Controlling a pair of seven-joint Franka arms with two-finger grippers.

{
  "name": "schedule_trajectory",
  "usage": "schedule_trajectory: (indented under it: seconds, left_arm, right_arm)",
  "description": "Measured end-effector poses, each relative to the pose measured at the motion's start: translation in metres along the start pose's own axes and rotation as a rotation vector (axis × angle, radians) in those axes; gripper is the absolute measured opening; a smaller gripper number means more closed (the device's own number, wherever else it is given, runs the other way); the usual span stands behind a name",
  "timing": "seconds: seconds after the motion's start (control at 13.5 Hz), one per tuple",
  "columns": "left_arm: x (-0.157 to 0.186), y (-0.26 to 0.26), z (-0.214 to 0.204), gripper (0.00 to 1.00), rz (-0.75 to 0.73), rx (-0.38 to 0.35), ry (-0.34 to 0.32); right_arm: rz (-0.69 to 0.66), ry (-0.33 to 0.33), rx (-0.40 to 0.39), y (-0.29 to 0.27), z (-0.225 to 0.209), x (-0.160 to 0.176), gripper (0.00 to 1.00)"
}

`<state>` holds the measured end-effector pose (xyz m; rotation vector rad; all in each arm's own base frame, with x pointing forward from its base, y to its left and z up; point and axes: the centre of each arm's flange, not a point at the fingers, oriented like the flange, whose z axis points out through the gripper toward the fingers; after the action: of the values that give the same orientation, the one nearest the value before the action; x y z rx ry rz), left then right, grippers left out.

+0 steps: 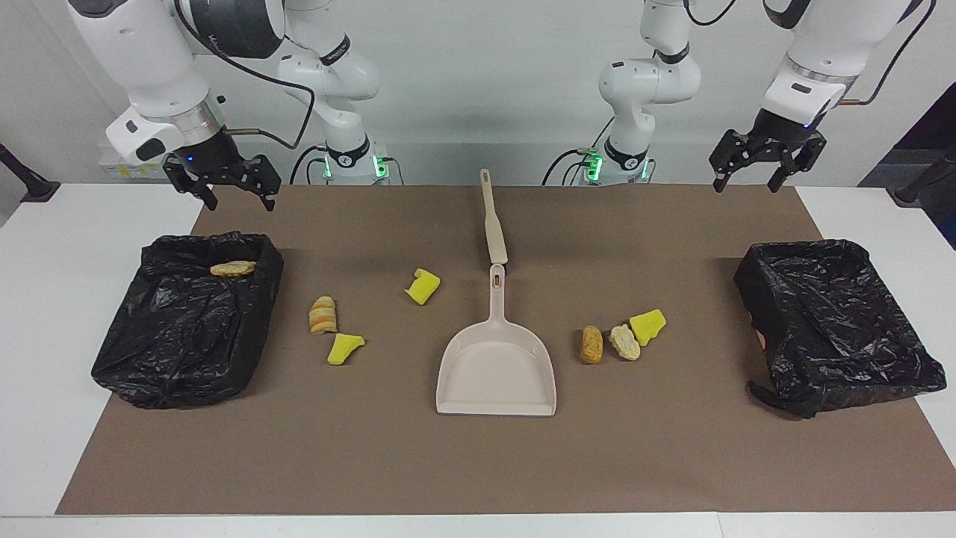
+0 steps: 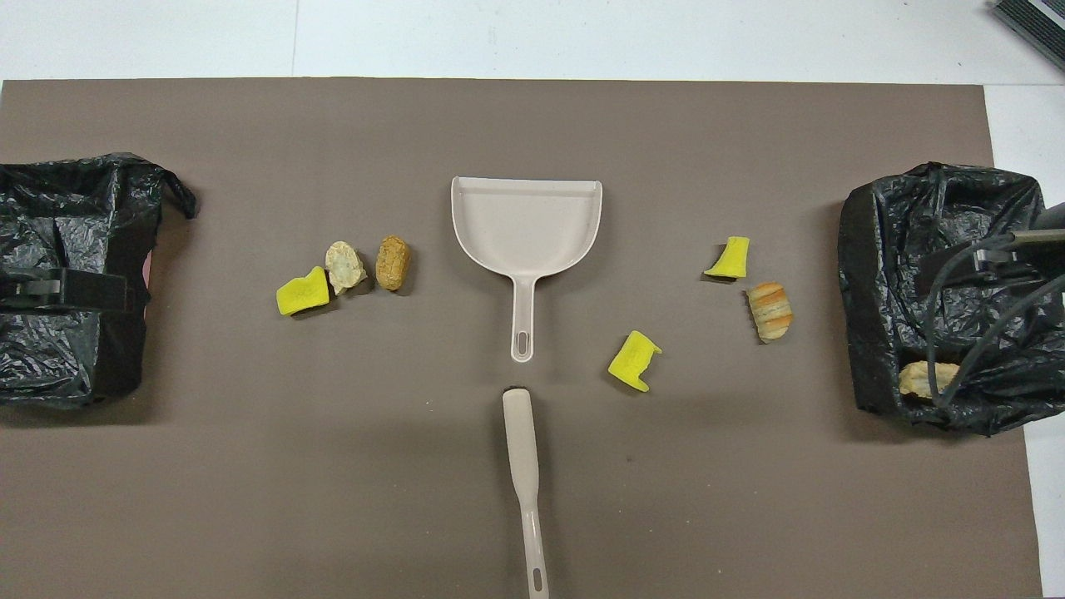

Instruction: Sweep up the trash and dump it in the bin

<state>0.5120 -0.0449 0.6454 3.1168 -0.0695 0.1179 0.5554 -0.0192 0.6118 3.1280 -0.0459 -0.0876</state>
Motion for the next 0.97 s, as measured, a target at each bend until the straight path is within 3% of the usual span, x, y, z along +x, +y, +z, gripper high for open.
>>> schedule_trajectory:
  seconds: [0.97]
  left_arm:
    - [0.0002,-0.0080,-0.0003,1.00,-0.015,-0.001,0.000]
  right_arm:
    - [-0.018,-0.003,0.000,-0.0100,0.0011,-0.0004,1.00]
